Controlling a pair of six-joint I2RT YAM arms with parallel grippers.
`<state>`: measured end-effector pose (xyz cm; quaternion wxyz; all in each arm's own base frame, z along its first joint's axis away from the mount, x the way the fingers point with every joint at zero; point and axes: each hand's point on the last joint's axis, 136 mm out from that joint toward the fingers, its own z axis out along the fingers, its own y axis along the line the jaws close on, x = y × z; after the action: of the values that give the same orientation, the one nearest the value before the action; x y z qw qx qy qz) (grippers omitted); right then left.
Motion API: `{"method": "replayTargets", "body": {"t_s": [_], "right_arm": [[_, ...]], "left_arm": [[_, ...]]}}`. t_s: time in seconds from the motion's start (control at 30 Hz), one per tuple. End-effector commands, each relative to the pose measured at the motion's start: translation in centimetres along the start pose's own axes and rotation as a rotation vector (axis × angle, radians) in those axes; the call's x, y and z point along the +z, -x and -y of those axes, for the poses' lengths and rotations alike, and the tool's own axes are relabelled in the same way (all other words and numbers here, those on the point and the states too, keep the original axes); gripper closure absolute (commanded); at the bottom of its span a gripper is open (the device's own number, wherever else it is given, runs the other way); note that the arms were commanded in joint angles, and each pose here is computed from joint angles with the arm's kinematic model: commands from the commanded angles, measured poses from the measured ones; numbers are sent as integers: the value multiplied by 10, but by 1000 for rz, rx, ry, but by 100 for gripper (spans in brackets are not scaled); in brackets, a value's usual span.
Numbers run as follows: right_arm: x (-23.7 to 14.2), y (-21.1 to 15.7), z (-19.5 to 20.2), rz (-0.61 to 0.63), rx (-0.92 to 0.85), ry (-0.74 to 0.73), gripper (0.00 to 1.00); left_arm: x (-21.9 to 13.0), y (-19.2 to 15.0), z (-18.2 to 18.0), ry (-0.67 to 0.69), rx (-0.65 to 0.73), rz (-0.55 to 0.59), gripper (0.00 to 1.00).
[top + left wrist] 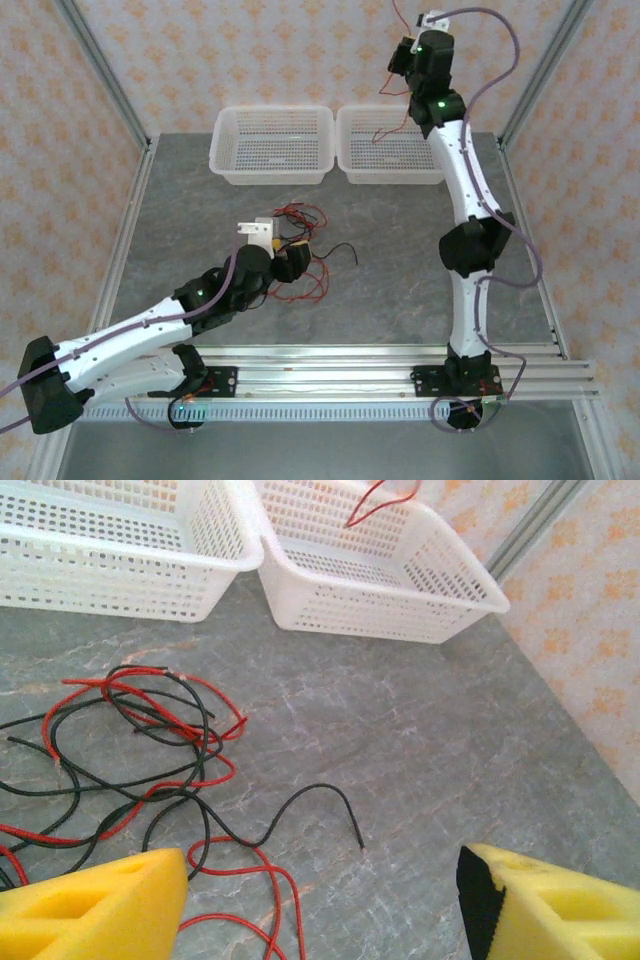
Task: Untangle the cables
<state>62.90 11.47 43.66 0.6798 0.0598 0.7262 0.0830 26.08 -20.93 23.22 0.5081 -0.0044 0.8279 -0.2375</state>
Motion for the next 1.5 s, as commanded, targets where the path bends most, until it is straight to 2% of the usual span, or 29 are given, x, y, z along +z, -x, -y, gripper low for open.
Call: {"method": "replayTargets", "body": {"t_s": [0.0, 0.2, 0.4, 0.57, 0.8, 1.0, 1.2, 1.47], "right_arm": [[23, -22, 27, -2, -55, -92, 100], [57, -123, 61, -180, -149, -174, 100], [64, -215, 91, -392, -214, -220, 100], [61, -259, 113, -508, -196, -267, 100], [51, -308, 118, -668, -261, -231, 100], [35, -331, 141, -795, -431, -287, 100], [28, -327, 162, -820, -563, -381, 95], [34, -279, 135, -708, -422, -315, 54]], "left_arm": [[-4, 7, -8, 23, -31, 38, 26], [-6, 14, -12, 39, -38, 44, 26], [-7, 17, -16, 51, -50, 50, 26], [-5, 16, -19, 62, -49, 46, 26], [-4, 13, -21, 69, -46, 37, 26], [-4, 13, -26, 88, -45, 35, 26], [-2, 12, -27, 91, -66, 31, 26], [-2, 13, -31, 117, -82, 20, 23]]}}
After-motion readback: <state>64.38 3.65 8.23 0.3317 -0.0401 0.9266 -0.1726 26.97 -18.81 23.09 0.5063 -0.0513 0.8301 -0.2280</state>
